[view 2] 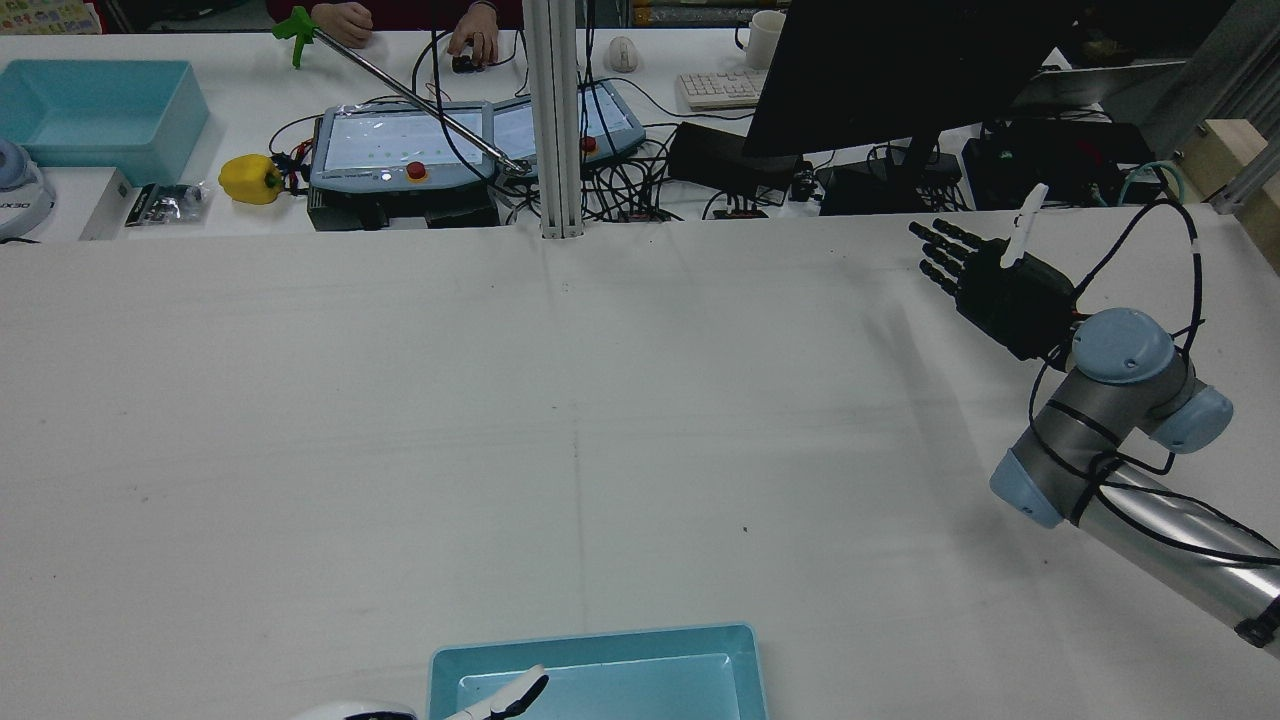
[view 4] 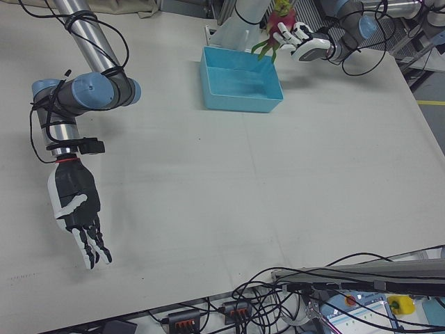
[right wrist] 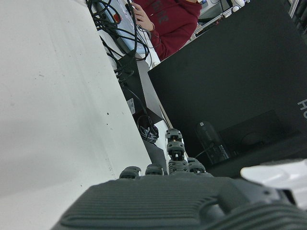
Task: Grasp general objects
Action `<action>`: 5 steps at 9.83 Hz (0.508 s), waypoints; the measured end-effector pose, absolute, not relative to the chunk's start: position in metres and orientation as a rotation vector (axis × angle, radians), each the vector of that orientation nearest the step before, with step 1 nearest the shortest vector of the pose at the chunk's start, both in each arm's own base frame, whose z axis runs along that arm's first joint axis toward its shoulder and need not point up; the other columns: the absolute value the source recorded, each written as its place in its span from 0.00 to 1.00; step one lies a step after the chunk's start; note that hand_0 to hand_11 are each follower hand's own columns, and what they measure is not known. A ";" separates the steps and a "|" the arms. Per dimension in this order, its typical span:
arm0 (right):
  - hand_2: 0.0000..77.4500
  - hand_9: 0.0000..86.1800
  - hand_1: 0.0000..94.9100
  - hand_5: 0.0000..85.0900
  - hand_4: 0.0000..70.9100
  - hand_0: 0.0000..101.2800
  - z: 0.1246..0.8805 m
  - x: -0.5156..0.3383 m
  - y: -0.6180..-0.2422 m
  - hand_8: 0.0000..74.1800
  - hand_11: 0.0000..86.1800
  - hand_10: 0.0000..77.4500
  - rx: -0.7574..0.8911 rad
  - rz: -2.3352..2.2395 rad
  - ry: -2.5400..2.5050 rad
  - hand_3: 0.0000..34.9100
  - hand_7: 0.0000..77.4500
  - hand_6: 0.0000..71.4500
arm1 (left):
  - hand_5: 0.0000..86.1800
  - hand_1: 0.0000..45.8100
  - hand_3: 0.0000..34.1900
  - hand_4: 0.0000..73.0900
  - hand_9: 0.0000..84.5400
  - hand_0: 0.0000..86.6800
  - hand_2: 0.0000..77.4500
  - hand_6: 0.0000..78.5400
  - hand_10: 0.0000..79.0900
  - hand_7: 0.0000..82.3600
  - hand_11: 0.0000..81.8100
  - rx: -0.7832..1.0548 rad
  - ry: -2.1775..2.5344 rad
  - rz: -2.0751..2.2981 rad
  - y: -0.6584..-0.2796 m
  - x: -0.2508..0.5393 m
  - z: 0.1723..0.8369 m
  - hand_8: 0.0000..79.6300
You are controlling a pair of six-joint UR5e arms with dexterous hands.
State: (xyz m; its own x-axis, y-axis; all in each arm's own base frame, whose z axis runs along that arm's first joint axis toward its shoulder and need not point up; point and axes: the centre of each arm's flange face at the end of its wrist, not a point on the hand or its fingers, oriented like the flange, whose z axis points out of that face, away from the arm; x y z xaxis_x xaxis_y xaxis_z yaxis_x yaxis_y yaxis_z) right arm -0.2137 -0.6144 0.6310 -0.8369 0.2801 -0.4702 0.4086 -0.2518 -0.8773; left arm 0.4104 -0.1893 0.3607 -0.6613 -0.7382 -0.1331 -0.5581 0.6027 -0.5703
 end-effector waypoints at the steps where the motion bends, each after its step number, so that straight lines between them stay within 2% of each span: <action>1: 0.02 0.01 0.07 0.00 0.00 0.00 0.631 -0.214 -0.614 0.00 0.01 0.00 0.863 -2.260 1.865 0.00 0.00 0.00 | 0.84 0.01 0.00 0.46 0.00 0.91 1.00 0.26 0.48 0.20 0.00 -1.044 2.477 -0.702 -0.189 0.411 0.360 0.00; 2: 0.02 0.01 0.07 0.00 0.00 0.00 0.631 -0.214 -0.614 0.00 0.01 0.00 0.863 -2.260 1.865 0.00 0.00 0.00 | 0.84 0.02 0.00 0.25 0.01 0.90 1.00 0.09 0.48 0.10 0.00 -1.043 2.478 -0.701 -0.189 0.411 0.360 0.00; 3: 0.02 0.01 0.07 0.00 0.00 0.00 0.631 -0.214 -0.614 0.00 0.01 0.00 0.863 -2.260 1.865 0.00 0.00 0.00 | 0.84 0.01 0.00 0.01 0.01 0.84 0.95 0.00 0.48 0.04 0.00 -1.043 2.478 -0.701 -0.189 0.411 0.359 0.00; 4: 0.02 0.01 0.07 0.00 0.00 0.00 0.631 -0.214 -0.614 0.00 0.01 0.00 0.863 -2.260 1.865 0.00 0.00 0.00 | 0.84 0.01 0.00 0.00 0.01 0.85 0.83 0.00 0.48 0.01 0.00 -1.042 2.477 -0.701 -0.189 0.413 0.358 0.00; 5: 0.02 0.01 0.07 0.00 0.00 0.00 0.631 -0.214 -0.614 0.00 0.01 0.00 0.863 -2.260 1.865 0.00 0.00 0.00 | 0.84 0.01 0.00 0.00 0.01 0.88 0.79 0.00 0.48 0.01 0.07 -1.040 2.475 -0.703 -0.189 0.414 0.356 0.00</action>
